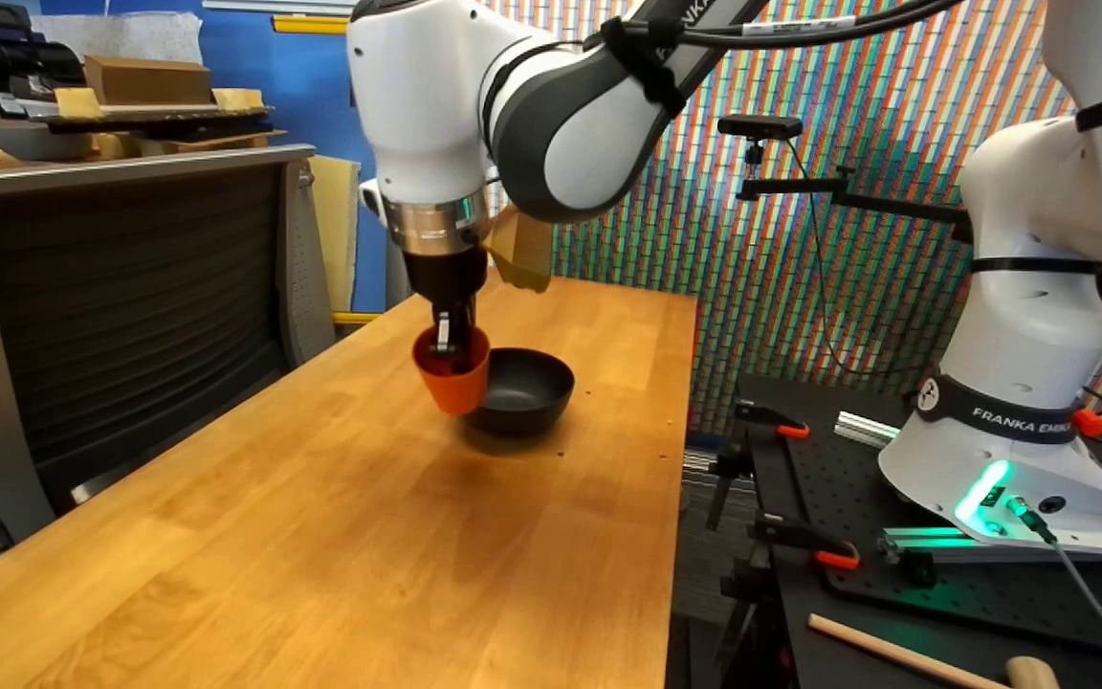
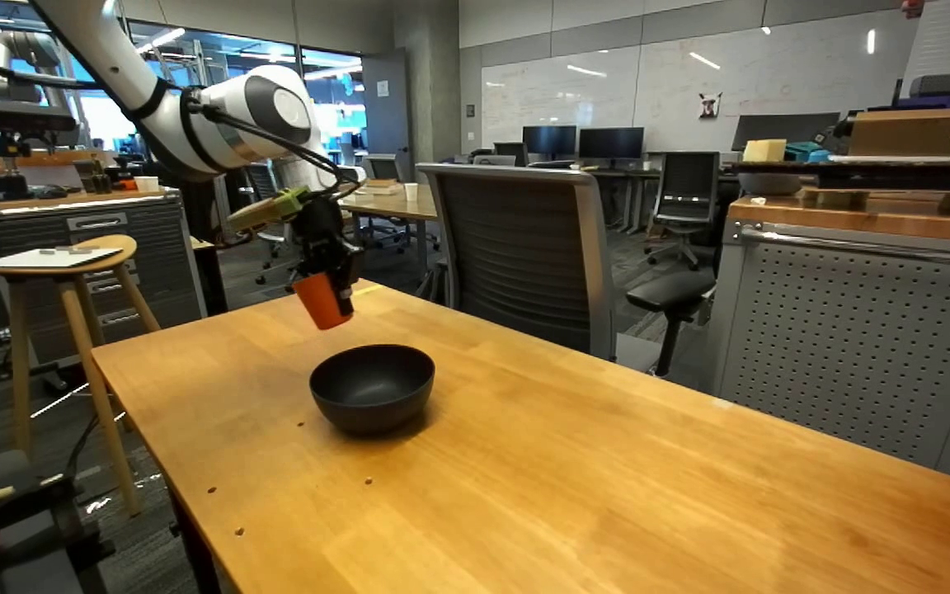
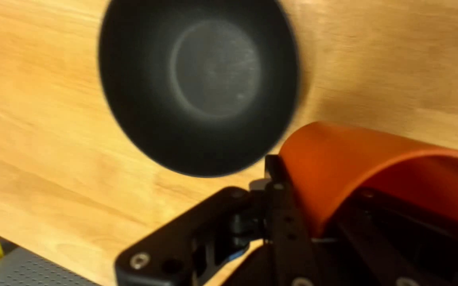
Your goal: Put the orange cup inside the black bowl
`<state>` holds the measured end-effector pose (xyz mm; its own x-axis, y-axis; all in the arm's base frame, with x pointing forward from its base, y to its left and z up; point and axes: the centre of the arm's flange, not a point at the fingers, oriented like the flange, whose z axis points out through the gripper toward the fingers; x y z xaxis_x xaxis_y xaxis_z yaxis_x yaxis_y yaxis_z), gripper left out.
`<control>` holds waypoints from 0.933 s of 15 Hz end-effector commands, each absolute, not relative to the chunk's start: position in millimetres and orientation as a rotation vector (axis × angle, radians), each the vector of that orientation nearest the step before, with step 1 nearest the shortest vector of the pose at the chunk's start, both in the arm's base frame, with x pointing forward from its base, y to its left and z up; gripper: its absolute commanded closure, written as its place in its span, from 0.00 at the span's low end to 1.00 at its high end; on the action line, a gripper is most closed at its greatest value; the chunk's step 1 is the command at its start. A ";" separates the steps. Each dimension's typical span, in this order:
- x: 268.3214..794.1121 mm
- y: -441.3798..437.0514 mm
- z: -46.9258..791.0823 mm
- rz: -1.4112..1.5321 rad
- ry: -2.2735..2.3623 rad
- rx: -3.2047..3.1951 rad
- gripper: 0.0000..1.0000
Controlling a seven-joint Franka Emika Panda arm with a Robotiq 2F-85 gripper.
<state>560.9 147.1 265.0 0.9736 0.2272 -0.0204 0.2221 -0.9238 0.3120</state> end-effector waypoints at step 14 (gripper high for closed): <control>557.8 57.8 190.7 -0.141 -0.004 3.053 0.63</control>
